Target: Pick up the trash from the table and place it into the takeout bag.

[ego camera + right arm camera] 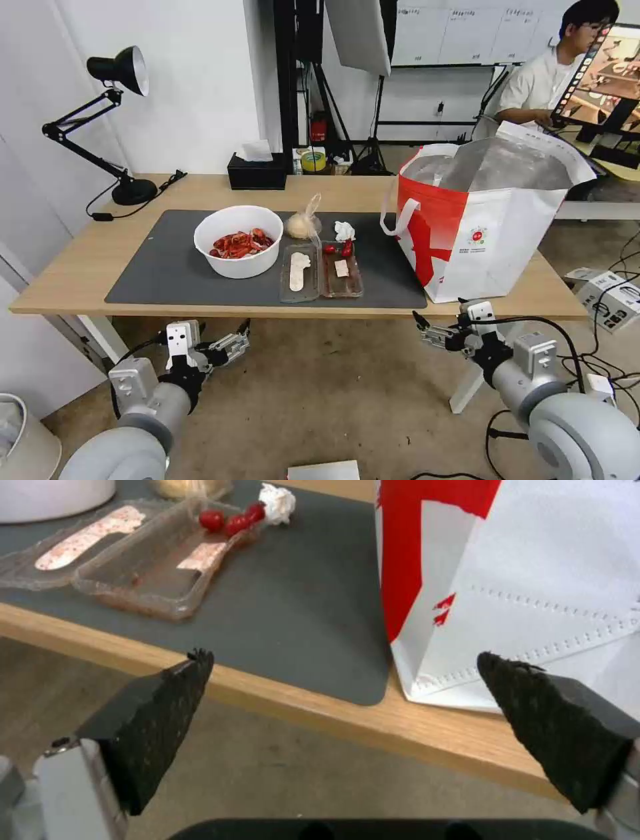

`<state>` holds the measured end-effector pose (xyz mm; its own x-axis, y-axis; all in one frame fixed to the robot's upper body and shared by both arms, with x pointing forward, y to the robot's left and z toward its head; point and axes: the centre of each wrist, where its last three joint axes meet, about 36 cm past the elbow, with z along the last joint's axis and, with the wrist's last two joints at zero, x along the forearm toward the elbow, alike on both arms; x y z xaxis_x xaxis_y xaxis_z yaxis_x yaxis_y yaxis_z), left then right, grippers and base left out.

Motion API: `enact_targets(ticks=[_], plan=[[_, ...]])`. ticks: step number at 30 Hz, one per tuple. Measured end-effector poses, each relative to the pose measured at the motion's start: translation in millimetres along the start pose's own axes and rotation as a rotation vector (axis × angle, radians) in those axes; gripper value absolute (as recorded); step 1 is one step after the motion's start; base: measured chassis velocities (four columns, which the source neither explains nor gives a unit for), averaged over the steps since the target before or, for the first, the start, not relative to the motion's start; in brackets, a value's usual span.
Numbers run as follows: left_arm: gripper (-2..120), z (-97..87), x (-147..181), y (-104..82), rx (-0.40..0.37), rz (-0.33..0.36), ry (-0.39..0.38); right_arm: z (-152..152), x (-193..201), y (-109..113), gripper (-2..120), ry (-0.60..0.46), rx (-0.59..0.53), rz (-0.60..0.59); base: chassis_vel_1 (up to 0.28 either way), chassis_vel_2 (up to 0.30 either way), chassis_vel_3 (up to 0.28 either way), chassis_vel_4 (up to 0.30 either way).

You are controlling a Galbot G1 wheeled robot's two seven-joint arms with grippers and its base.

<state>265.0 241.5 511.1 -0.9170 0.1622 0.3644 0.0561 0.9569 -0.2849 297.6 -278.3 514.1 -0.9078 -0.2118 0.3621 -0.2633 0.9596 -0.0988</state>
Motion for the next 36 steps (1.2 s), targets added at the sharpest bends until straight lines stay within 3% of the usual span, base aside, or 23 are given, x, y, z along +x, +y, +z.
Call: enact_targets(ticks=[19,22,26,28,29,31,36], plan=[[100,3.4,-10.8,-7.6,0.101,0.056,0.029,0.1,-1.0,-0.6,100,-0.007,0.003,0.004,0.000,0.000,0.000,0.000],[100,2.2,-15.5,-12.0,0.187,0.099,0.051,0.5,-2.1,-0.8,100,-0.008,0.004,0.007,0.000,0.000,0.000,0.000],[100,1.8,-17.4,-14.0,0.233,0.118,0.066,0.5,-3.3,-0.3,100,-0.009,0.003,0.004,0.000,0.000,0.000,0.000],[100,0.9,-19.9,-18.9,0.326,0.167,0.098,-0.3,-5.6,0.0,100,-0.012,0.007,0.000,0.000,0.000,0.000,0.000],[100,0.9,-19.9,-18.9,0.326,0.167,0.098,-0.3,-5.6,0.0,100,-0.012,0.007,0.000,0.000,0.000,0.000,0.000],[100,-2.0,-24.5,-25.0,0.405,0.224,0.131,0.4,-5.3,-0.1,100,-0.009,0.008,0.000,0.000,0.000,0.000,0.000],[100,-2.5,-33.6,-31.9,0.458,0.273,0.165,0.4,-3.7,-0.3,100,-0.009,0.009,0.003,0.000,0.000,0.000,0.000]])
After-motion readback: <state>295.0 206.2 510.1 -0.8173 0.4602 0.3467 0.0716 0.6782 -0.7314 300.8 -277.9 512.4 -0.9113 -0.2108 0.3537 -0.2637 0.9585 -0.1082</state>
